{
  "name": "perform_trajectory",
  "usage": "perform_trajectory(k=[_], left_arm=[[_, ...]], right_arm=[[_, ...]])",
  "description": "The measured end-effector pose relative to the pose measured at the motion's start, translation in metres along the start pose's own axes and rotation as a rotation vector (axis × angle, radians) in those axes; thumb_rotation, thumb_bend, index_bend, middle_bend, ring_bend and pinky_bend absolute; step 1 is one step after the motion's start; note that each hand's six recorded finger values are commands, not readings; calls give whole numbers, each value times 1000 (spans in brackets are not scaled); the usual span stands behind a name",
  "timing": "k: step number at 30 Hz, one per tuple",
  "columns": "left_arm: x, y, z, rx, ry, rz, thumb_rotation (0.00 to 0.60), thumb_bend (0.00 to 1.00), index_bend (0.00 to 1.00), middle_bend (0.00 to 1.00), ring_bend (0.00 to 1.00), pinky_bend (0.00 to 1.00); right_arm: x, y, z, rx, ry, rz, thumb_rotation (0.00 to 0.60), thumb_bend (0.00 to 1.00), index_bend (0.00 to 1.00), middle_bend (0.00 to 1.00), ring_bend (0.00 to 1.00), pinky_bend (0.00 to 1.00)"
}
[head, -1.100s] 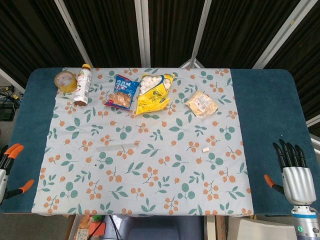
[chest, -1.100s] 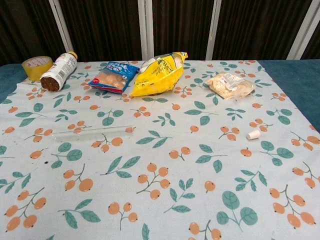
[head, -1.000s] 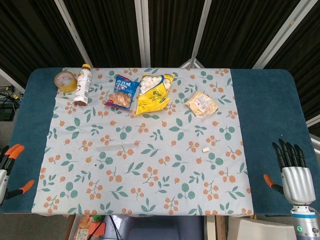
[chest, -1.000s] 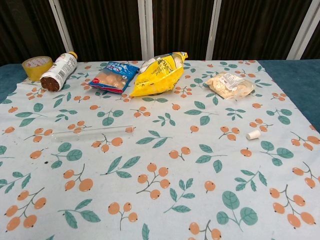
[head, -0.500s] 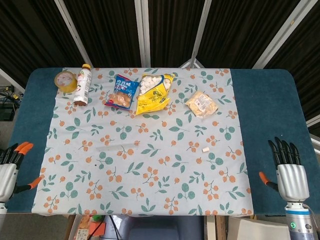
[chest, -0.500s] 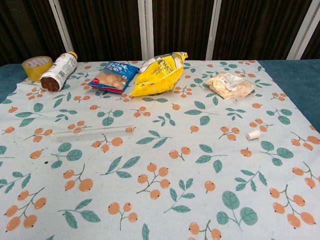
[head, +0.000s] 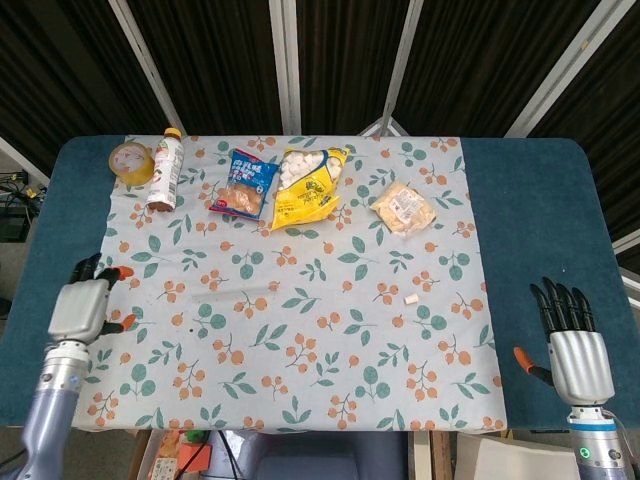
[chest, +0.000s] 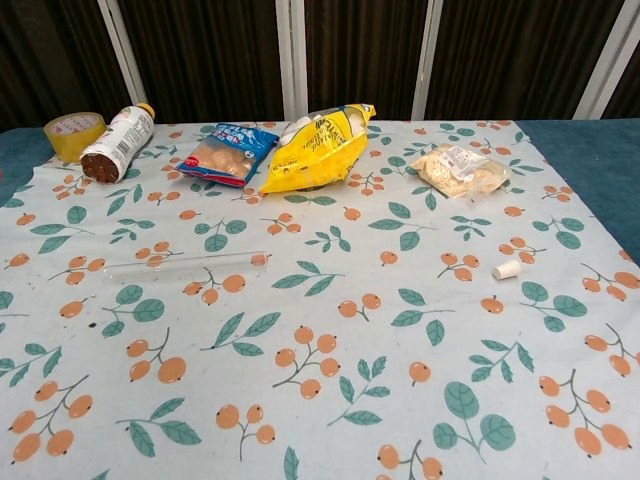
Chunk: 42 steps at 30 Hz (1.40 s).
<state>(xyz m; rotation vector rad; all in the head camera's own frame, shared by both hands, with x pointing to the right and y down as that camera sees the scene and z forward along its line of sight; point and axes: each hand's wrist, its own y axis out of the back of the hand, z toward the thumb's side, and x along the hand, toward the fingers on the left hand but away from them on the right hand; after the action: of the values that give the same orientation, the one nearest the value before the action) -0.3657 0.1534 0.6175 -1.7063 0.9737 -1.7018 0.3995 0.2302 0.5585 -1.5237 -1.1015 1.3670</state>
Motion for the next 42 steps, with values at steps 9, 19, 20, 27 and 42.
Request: perform_trajectory(k=[9,19,20,27,42], left_arm=[[33,-47,71,15,9,-95,600,343,347,324,13,0],[55,-62,126,51,-11,-74,600,407,395,367,30,0],[55,-63,129,54,-13,-74,600,407,399,370,31,0],[58,-75,144,88,-13,-83,600,406,412,387,31,0],[63,-86,154,108,-3,-89,600,410,452,441,47,0]], right_arm=[[0,-2,-1,-18,-4,11,600,245,0,0,0,0],[-2,-2,-1,-36,1,10,600,245,0,0,0,0],[-2,-2,-1,-38,2,9,600,245,0,0,0,0],[-2,-1,-3,-49,-1,6,600,245,0,0,0,0],[-1,0,-2,-64,0,5,600,246,0,0,0,0]])
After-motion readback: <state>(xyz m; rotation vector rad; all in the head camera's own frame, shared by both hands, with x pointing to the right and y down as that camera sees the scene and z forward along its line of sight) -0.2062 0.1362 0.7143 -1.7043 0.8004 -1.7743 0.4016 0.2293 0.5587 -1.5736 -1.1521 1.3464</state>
